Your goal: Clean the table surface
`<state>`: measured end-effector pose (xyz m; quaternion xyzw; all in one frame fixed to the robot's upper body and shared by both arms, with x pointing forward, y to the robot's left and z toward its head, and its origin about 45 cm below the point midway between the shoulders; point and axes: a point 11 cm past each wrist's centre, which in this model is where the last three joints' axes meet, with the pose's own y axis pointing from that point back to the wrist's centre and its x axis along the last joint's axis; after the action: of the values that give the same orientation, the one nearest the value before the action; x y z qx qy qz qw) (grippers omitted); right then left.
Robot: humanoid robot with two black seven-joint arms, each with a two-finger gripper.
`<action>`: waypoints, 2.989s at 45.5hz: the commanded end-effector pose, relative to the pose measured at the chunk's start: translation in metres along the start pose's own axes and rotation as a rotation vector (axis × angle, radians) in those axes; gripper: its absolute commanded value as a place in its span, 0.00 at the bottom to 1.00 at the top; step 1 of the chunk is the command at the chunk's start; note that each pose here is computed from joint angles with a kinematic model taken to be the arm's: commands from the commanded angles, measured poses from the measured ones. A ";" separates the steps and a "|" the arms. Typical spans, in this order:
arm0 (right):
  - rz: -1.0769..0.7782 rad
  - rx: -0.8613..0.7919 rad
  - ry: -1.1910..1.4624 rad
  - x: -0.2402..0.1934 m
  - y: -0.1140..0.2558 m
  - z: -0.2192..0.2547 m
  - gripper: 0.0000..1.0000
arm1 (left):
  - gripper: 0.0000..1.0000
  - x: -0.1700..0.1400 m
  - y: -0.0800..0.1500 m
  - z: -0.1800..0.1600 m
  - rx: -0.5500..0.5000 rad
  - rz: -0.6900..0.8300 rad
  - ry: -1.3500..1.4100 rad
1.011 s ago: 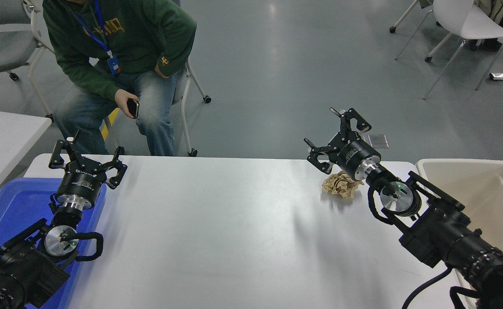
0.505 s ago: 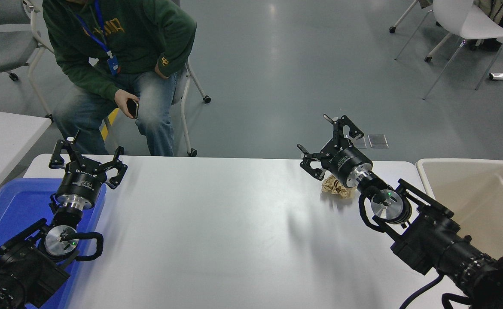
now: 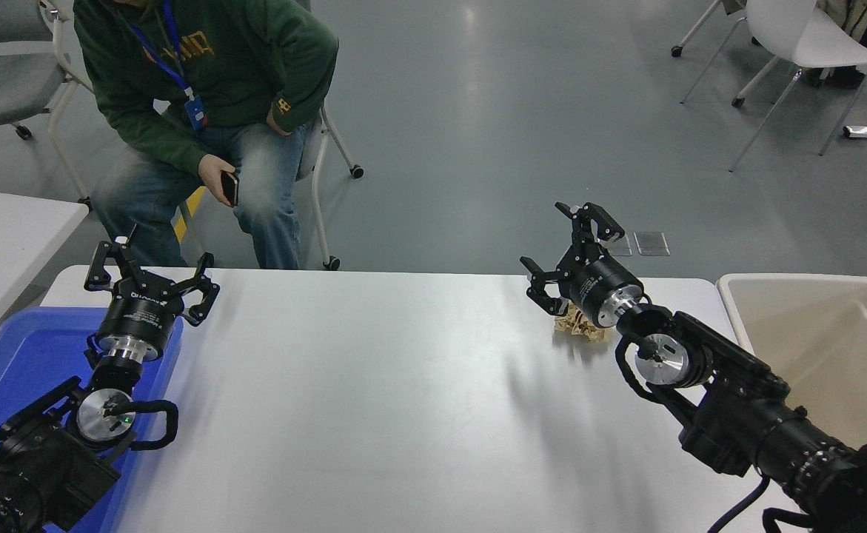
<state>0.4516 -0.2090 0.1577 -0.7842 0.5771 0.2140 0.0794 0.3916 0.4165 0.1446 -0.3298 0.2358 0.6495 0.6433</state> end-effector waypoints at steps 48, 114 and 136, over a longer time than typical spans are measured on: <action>-0.062 -0.580 0.919 0.034 -0.001 -0.023 0.99 | 1.00 0.000 0.000 0.001 -0.001 0.000 -0.001; 0.284 -0.837 0.857 0.068 -0.006 -0.015 0.98 | 1.00 0.000 0.000 0.000 0.002 -0.001 0.001; 0.339 -0.809 0.814 0.070 -0.002 -0.003 0.98 | 1.00 0.000 0.000 0.000 0.000 0.001 0.000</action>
<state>0.4731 -0.2751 0.1332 -0.6687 0.5412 0.0993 -0.5000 0.3917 0.4163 0.1445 -0.3299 0.2359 0.6494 0.6433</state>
